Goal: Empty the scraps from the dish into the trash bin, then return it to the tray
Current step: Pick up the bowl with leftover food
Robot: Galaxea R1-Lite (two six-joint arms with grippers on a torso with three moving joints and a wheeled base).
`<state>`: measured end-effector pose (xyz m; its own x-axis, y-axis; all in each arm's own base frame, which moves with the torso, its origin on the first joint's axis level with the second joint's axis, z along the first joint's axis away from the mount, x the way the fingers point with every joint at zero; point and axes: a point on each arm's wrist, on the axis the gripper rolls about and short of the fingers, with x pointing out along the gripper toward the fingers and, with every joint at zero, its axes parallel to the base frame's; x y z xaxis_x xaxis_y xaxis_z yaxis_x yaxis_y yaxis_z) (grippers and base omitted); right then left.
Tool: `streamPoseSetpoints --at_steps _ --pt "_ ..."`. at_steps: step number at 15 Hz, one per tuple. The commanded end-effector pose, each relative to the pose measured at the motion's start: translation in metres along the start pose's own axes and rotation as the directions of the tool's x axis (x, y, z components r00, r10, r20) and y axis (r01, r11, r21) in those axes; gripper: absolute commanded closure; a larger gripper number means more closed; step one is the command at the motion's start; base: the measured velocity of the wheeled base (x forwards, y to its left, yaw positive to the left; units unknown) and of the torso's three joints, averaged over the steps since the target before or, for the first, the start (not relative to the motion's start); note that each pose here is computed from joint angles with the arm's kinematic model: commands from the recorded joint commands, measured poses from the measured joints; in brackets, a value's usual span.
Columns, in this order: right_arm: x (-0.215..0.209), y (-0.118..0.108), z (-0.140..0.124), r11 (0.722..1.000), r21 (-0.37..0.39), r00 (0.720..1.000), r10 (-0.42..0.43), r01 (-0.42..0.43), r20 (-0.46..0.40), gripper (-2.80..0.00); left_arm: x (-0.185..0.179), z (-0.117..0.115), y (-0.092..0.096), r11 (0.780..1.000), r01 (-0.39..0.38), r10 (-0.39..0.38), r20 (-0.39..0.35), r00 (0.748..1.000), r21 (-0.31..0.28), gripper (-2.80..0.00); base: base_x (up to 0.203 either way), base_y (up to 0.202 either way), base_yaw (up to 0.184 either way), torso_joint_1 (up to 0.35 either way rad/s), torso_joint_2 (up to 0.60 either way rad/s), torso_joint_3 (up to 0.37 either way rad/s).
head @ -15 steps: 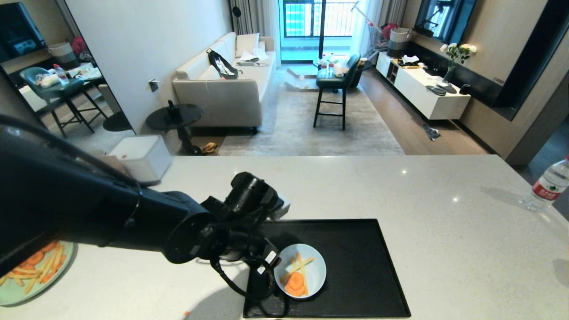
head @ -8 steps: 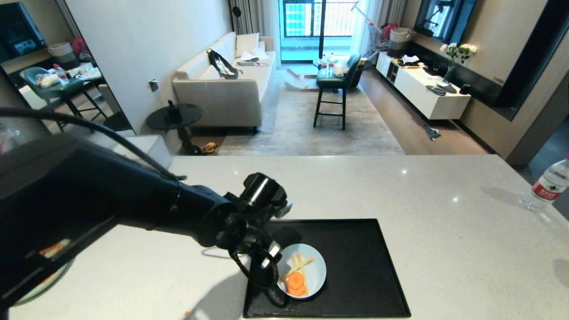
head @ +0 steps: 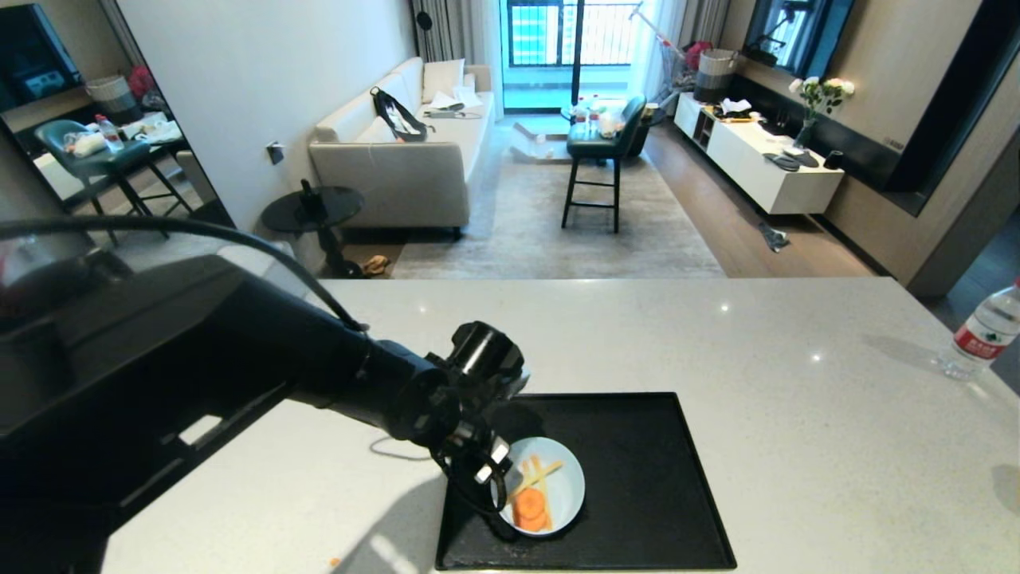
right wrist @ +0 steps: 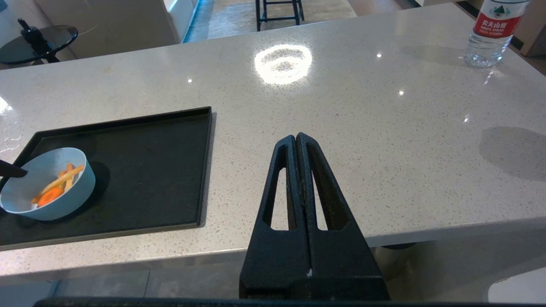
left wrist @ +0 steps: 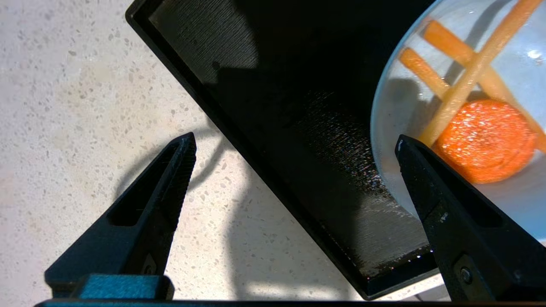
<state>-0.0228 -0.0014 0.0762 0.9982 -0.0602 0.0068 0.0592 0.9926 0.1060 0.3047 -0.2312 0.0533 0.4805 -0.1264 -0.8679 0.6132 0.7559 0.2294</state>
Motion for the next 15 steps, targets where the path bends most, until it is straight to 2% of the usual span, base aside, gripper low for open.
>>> streamPoseSetpoints --at_steps 1,5,7,15 --pt "0.000 0.000 0.000 1.000 0.002 1.000 -0.001 0.001 0.001 0.00 0.011 -0.002 0.001 1.000 -0.003 0.003 -0.020 1.000 -0.003 -2.80 0.000 0.000 0.000 0.000 0.00 0.000" --pt "0.000 0.000 0.000 1.000 0.000 1.000 -0.001 0.001 0.001 0.00 0.031 0.000 0.005 0.999 -0.027 0.027 0.012 1.000 -0.022 -2.80 0.000 0.000 0.000 0.000 0.00 0.000" --pt "0.000 0.000 0.000 1.000 0.001 1.000 -0.001 0.001 0.001 0.00 0.034 -0.002 0.006 0.998 -0.051 0.051 -0.001 0.999 -0.021 -2.80 0.000 0.000 0.000 0.000 0.00 0.000" --pt "0.000 0.000 0.000 1.000 0.001 1.000 0.000 0.000 0.001 0.00 0.038 -0.006 0.009 0.998 -0.057 0.057 -0.020 0.998 -0.007 -2.80 0.000 0.000 0.000 0.000 0.00 0.000"
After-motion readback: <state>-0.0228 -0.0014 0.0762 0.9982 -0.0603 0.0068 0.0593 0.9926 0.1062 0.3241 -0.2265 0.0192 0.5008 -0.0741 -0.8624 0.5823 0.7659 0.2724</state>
